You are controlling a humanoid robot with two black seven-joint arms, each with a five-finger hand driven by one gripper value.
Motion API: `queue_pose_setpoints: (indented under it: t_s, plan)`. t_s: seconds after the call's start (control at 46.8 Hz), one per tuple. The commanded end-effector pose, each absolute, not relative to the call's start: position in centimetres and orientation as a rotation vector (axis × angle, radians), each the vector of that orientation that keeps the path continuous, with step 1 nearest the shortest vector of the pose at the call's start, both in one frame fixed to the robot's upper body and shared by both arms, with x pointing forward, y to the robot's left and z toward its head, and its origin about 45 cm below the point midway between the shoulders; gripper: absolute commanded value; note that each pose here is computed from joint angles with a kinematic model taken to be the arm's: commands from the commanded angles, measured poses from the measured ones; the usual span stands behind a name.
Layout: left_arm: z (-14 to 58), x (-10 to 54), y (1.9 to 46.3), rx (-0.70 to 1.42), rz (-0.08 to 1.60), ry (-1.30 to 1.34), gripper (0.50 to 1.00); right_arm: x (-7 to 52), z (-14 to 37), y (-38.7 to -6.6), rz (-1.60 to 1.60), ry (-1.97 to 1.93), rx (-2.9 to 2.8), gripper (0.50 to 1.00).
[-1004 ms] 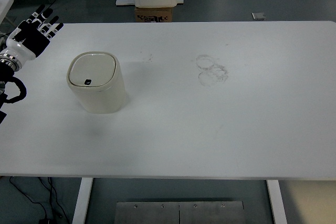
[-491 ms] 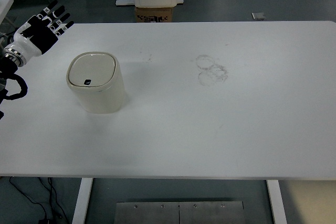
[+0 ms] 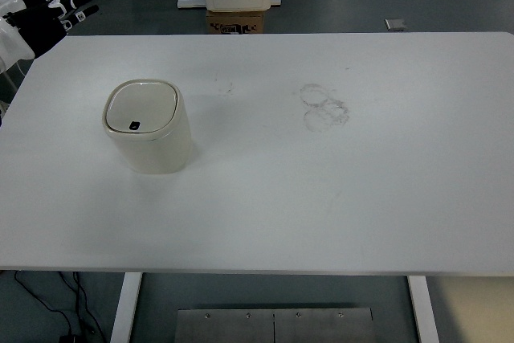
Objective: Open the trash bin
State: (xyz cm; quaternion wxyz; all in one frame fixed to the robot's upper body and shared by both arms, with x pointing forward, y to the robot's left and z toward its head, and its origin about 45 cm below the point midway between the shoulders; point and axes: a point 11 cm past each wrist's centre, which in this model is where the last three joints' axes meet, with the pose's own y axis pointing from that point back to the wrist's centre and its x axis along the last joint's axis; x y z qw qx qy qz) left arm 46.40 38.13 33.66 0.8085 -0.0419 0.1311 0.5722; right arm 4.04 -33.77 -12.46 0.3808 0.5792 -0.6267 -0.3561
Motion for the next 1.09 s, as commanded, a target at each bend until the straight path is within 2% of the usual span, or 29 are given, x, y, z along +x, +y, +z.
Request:
queue_pose_setpoints:
  t_s: [0.0, 0.214, 0.342, 0.876, 1.068]
  plan:
    - [34.9, 45.9, 38.1, -0.047, 1.204, 0.221, 1.000, 4.0, -12.5, -33.8, -0.909, -1.600, 1.478, 0.991]
    - [37.2, 44.5, 38.0, 0.109, 1.150, 0.182, 1.000, 4.0, -12.5, -33.8, -0.909, -1.600, 1.478, 0.991]
    - [38.3, 44.5, 36.9, 0.294, 1.105, 0.075, 1.000, 4.0, -12.5, -33.8, -0.910, -1.599, 1.479, 0.991]
    - [41.0, 41.3, 33.8, 0.657, 0.779, -0.168, 1.000, 4.0, -12.5, -33.8, -0.909, -1.600, 1.478, 0.991]
    - [42.3, 41.1, 34.6, 0.746, 0.787, -0.239, 1.000, 4.0, -12.5, -33.8, -0.909, -1.600, 1.478, 0.991]
